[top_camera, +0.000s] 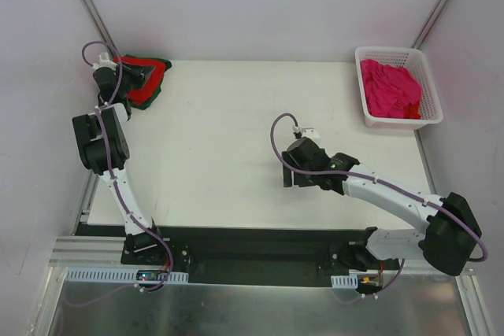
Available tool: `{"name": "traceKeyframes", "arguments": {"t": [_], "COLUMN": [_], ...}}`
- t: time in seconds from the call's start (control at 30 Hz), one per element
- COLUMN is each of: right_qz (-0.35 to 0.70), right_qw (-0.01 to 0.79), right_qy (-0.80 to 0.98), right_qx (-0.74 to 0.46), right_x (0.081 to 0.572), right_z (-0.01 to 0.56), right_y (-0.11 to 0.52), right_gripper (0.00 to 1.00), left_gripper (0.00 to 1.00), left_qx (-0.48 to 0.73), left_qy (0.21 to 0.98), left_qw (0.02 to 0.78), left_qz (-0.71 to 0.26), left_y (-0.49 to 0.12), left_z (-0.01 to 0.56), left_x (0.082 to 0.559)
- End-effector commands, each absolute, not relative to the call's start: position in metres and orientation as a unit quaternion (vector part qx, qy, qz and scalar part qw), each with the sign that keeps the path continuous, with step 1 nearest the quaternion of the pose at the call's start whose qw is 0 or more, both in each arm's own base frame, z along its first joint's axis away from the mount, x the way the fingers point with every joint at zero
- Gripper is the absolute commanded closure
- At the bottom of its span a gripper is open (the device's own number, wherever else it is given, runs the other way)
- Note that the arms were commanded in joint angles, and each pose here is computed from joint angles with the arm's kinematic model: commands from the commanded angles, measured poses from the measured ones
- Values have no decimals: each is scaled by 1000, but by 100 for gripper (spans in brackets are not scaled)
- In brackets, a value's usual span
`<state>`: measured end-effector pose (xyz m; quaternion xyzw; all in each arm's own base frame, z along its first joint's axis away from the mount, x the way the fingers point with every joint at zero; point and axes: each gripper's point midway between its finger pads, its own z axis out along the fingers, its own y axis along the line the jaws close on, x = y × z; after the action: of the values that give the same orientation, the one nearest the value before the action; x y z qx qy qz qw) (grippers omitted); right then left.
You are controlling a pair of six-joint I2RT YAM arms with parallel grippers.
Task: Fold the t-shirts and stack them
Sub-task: Put the neatly folded tshirt into the corner of the board with the left arm
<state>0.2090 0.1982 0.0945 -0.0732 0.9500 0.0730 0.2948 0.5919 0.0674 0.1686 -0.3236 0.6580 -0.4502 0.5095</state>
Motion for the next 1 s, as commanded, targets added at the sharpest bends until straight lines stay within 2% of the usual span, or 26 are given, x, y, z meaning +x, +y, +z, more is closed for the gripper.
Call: {"name": "traceKeyframes", "arguments": {"t": [0.0,0.43,0.73,0.97], "right_qz": [72,51,51,61], "right_qw": [305,303,298,297], "right_qy": [947,950,951,950], "right_qx": [-63,-64,-71,-69], "right_x": [207,208,212,211], "right_z": [102,96,93,94], "right_y": [193,185,189,192], "right_gripper": [23,22,22,22], "left_gripper": [100,100,100,100], "left_qx": [-257,-220,-216,-200], "left_qy": [681,722,774,786], "left_qw": [547,578,553,552], "left_qz": [-414,-310,-220,-194], "left_y": [66,116,136,125], "left_z": [208,215,178,182], "left_x": [594,633,625,608]}}
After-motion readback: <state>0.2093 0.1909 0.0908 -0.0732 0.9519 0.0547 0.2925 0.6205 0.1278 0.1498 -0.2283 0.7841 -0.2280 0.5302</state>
